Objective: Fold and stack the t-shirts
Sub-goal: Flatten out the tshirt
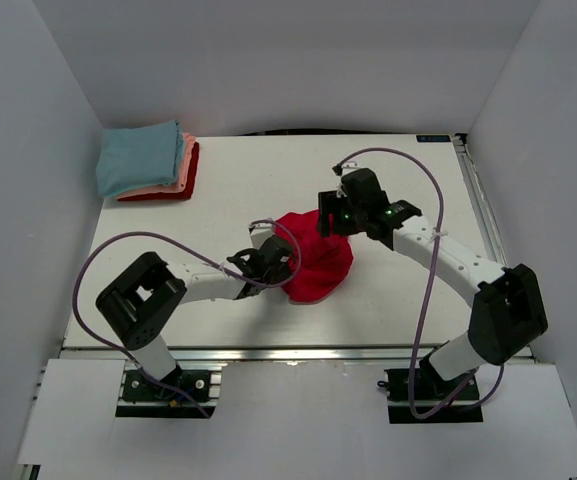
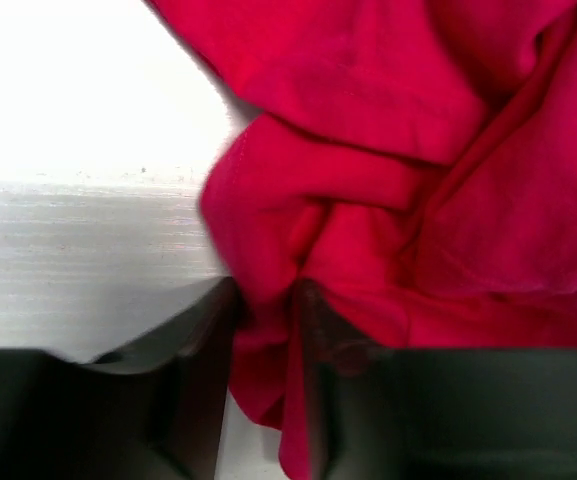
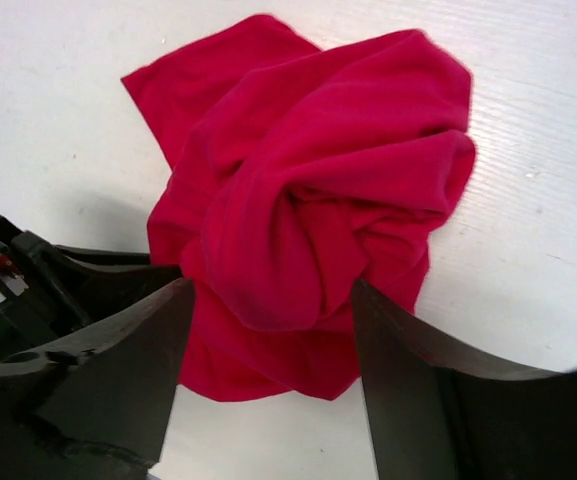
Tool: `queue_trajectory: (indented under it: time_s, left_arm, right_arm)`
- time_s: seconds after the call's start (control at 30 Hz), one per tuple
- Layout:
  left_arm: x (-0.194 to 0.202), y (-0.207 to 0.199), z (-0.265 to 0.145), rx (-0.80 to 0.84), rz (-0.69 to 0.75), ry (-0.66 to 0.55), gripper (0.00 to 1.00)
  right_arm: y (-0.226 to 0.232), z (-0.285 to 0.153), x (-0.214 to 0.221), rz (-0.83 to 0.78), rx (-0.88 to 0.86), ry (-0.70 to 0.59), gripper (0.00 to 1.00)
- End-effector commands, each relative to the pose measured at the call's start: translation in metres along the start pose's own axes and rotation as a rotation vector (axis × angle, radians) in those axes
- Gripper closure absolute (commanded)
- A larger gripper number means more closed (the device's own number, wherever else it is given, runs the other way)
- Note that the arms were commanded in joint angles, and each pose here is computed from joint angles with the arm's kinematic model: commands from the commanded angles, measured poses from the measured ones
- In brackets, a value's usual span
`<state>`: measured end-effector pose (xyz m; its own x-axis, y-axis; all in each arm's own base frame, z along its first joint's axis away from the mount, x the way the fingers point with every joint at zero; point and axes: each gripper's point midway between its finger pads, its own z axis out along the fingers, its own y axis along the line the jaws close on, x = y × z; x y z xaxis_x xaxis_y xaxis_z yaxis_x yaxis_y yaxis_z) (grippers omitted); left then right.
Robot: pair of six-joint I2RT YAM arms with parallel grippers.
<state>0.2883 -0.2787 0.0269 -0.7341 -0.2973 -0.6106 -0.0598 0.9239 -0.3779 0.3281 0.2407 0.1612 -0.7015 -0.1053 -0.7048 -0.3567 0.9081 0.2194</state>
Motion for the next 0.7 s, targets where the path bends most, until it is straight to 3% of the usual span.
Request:
queue_trajectory:
  time_s: [0.0,0.1,0.13,0.17,0.2,0.23,0.5,0.63,0.67]
  left_arm:
    - [0.0,0.005,-0.002,-0.023,-0.008,-0.014,0.62]
    - [0.001,0.014,-0.002,-0.063,0.005,-0.015,0.84]
    - [-0.001,0.014,-0.002,-0.073,0.007,-0.019,1.0]
    - [-0.004,0.017,-0.003,-0.091,0.014,-0.031,1.0]
    - [-0.007,0.019,-0.004,-0.105,0.02,-0.038,1.0]
    - [-0.008,0.021,-0.006,-0.119,0.028,-0.037,1.0]
    - [-0.039,0.037,-0.031,-0.193,0.057,-0.149,1.0]
    - [-0.084,0.043,-0.061,-0.304,0.121,-0.268,1.0]
    - [-0.1,0.04,-0.073,-0.31,0.159,-0.299,1.0]
  right_arm:
    - [0.01,0.017,0.012,-0.01,-0.069,0.033,0.28]
    - [0.013,0.037,0.026,-0.005,-0.095,0.077,0.22]
    - [0.014,0.042,0.027,-0.008,-0.1,0.082,0.23]
    - [0.013,0.053,0.036,-0.007,-0.099,0.117,0.28]
    - [0.012,0.056,0.038,-0.005,-0.095,0.131,0.8]
    - [0.014,0.058,0.037,-0.004,-0.096,0.131,1.0]
    - [0.012,0.049,0.025,0.009,-0.069,0.097,1.0]
    - [0.017,0.027,-0.001,0.003,-0.074,0.047,1.0]
    - [0.018,0.014,-0.028,-0.004,-0.056,-0.02,1.0]
